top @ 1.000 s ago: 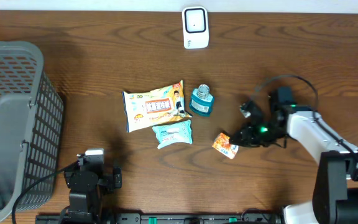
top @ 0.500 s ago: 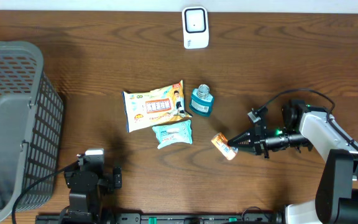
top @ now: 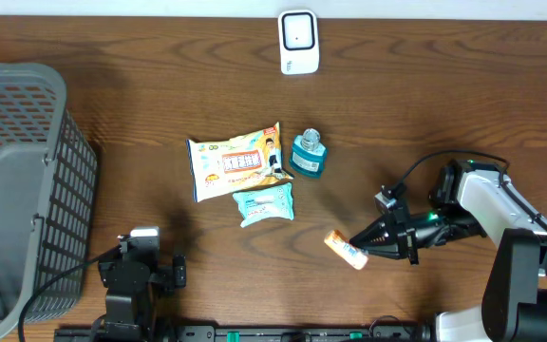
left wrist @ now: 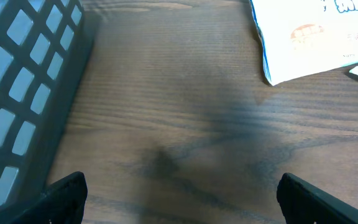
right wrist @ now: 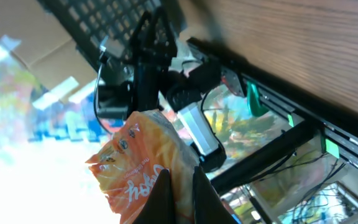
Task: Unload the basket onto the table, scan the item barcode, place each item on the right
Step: 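Lift the Kleenex pack and carry it up toward the scanner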
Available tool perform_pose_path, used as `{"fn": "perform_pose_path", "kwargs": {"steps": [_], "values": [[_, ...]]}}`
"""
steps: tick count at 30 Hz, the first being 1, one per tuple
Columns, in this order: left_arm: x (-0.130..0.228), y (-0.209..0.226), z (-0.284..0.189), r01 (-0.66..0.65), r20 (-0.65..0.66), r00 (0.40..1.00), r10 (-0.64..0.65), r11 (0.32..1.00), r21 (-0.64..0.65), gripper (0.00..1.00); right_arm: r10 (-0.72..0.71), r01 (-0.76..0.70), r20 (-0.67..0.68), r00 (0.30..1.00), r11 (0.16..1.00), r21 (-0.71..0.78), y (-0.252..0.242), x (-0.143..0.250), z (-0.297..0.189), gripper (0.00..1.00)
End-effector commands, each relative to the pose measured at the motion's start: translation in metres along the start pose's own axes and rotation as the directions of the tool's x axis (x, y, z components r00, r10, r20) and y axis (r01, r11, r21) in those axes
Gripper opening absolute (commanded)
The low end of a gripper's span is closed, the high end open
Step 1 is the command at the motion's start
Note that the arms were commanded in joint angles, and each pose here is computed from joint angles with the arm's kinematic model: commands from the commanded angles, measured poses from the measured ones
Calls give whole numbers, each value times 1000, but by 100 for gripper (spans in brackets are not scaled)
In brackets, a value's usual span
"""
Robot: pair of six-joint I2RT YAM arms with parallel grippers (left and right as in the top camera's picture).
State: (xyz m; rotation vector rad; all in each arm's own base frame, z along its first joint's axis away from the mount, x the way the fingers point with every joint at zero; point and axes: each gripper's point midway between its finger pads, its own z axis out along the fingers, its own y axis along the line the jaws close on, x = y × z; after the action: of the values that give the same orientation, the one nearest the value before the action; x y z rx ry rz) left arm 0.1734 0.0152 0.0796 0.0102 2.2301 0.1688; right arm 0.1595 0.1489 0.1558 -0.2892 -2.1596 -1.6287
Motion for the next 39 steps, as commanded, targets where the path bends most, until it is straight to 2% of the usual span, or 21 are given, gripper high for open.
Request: {"fn": "perform_pose_path", "kwargs": {"steps": [1,18,23,28,32,35,37,39], "values": [[4,1,0,-7,-12,1000,6,1000,-5,98,-148,149,21,989,989,-25,9,-2,-1,1],[4,1,0,-6,-11,1000,6,1000,-5,98,-253,258,60,966,963,-81,24,3,-1,1],[4,1,0,-7,-12,1000,6,1000,-5,98,-300,306,84,950,950,-62,32,17,-2,1],[4,1,0,-7,-12,1000,6,1000,-5,98,-370,376,135,919,926,-21,47,47,-2,1],[4,1,0,-7,-12,1000,6,1000,-6,98,-464,469,185,866,883,21,55,75,-1,1],[4,1,0,-7,-12,1000,6,1000,-5,98,-561,559,221,797,825,80,56,88,0,2],[4,1,0,-7,-12,1000,6,1000,-5,98,-593,566,253,764,805,179,48,85,-3,2],[4,1,0,-7,-12,1000,6,1000,-5,98,-579,486,308,755,809,330,32,69,-13,1]]}}
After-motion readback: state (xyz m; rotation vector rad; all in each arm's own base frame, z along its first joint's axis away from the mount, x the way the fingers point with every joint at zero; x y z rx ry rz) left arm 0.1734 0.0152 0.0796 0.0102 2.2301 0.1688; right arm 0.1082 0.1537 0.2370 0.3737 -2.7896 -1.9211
